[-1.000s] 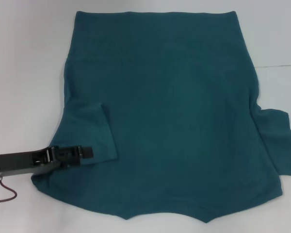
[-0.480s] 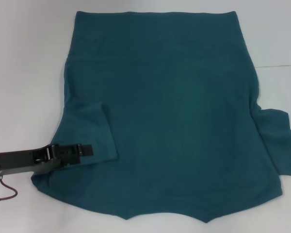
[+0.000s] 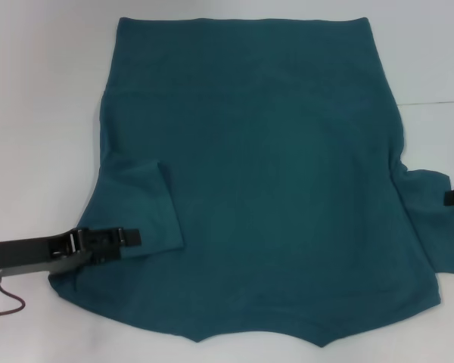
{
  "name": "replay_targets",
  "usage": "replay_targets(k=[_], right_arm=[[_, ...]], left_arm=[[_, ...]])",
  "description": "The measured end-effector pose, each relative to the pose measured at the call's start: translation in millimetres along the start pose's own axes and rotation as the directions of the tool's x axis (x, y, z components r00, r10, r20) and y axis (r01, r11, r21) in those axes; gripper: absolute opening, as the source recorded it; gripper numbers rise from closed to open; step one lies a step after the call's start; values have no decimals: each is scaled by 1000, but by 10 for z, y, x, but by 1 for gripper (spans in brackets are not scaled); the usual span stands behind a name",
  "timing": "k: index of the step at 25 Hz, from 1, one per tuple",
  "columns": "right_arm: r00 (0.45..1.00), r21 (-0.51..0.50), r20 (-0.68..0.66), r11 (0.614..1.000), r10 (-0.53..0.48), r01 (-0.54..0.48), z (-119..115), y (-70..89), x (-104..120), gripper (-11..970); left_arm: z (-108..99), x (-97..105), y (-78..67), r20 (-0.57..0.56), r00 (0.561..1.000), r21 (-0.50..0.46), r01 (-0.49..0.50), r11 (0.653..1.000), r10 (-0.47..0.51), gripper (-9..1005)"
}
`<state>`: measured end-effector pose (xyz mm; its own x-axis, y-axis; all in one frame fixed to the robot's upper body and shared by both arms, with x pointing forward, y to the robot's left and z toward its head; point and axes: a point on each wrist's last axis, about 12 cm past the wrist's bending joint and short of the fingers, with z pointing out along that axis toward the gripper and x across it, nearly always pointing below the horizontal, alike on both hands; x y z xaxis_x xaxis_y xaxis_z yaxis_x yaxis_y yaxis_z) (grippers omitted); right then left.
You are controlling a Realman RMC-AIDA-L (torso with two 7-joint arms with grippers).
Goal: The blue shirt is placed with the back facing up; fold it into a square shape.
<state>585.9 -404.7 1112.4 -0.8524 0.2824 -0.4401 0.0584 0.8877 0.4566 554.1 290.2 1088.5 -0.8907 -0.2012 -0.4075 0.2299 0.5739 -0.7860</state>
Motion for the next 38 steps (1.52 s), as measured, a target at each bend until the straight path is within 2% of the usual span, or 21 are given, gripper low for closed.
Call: replay_targets(k=[20, 38], right_arm=[[1000, 21, 29, 1000, -6, 5, 131, 19, 15, 743], [1000, 5, 7, 1000, 4, -4, 262, 114, 18, 743]], left_arm=[[21, -6, 3, -1, 1000, -2, 2, 1000, -2, 660], [8, -36, 23, 21, 1000, -17, 3, 1000, -2, 660]])
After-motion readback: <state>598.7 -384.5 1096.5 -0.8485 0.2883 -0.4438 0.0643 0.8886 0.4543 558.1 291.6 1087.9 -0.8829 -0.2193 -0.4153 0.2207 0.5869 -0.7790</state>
